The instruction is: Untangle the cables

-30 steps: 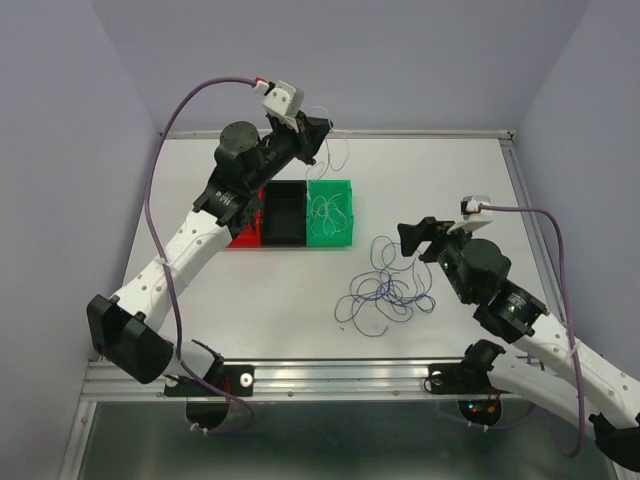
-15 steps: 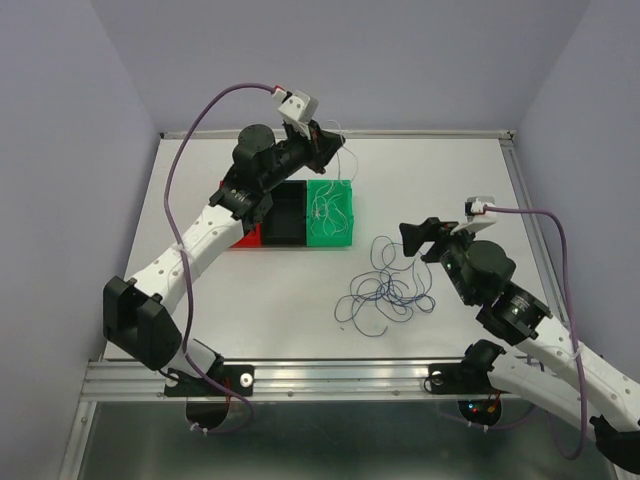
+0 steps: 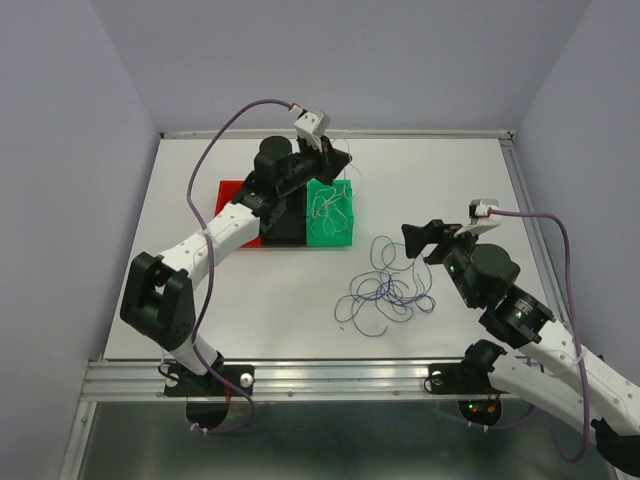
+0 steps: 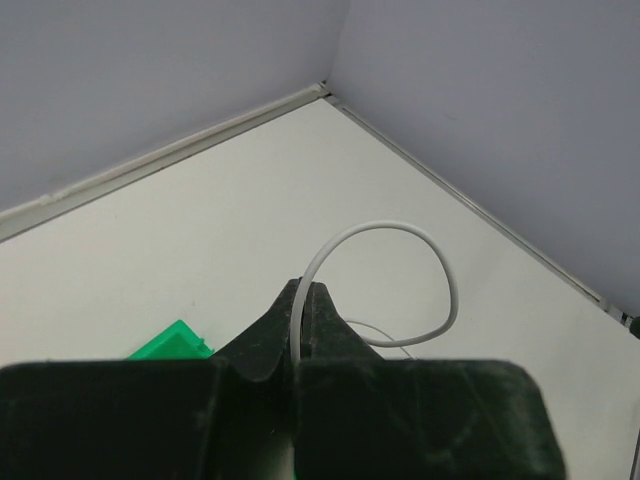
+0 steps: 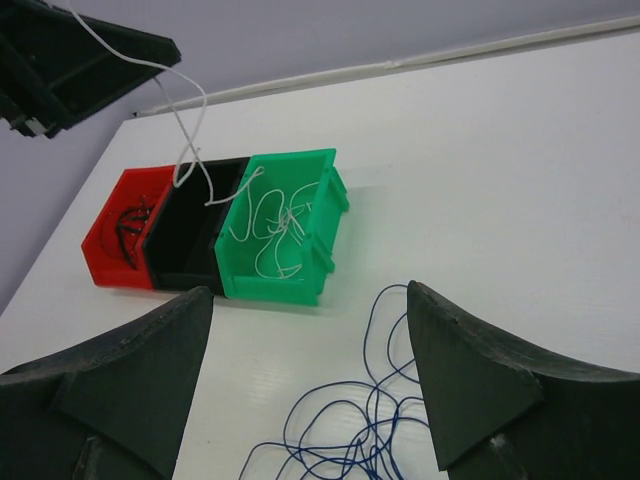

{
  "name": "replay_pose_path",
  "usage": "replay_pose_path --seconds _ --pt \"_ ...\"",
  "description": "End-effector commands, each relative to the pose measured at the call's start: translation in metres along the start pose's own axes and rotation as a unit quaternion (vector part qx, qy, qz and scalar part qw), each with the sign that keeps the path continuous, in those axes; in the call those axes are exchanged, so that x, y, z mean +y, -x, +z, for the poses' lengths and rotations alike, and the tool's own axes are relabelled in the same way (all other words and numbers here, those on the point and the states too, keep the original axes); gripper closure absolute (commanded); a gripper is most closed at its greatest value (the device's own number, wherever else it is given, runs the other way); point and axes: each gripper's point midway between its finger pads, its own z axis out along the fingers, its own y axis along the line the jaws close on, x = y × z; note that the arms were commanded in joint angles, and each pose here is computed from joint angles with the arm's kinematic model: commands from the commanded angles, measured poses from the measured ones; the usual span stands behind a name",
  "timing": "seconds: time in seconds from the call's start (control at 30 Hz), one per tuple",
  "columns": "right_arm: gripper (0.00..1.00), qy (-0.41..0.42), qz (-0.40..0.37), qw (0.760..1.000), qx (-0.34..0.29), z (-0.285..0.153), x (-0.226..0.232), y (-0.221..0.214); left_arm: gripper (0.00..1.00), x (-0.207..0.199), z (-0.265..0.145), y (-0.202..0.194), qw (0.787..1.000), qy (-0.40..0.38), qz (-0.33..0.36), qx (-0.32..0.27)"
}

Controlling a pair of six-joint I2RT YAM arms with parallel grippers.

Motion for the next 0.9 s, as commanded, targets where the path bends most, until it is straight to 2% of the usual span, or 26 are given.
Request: replay_pose_path --seconds 0.0,0.2,0.37,0.53,0.7,0.87 --pt "0.16 0.005 0.005 1.0 -0.01 -0.001 0.0 0.002 1.0 0.003 0.006 -0.006 1.0 -0.004 0.012 -0.013" --pt "0.16 0.006 0.005 1.0 -0.009 -0.002 0.0 0.002 1.0 0.024 0.011 -0.048 1.0 0.017 0.012 0.021" --pt "0.16 0.003 0.002 1.0 -0.005 0.0 0.0 0.001 1.0 0.07 -0.001 -0.07 0.996 0.072 0.021 0.048" --pt "0.16 0.001 0.001 1.0 -0.002 0.002 0.001 0.001 1.0 0.101 -0.004 -0.108 0.987 0.105 0.023 0.123" --pt "0.16 0.0 0.004 1.0 0.003 0.005 0.003 -0.001 1.0 0.114 -0.005 -0.143 0.978 0.117 0.029 0.172" --pt "0.16 -0.004 0.001 1.0 0.011 0.009 0.004 -0.005 1.0 0.126 -0.003 -0.17 0.96 0.141 0.062 0.234"
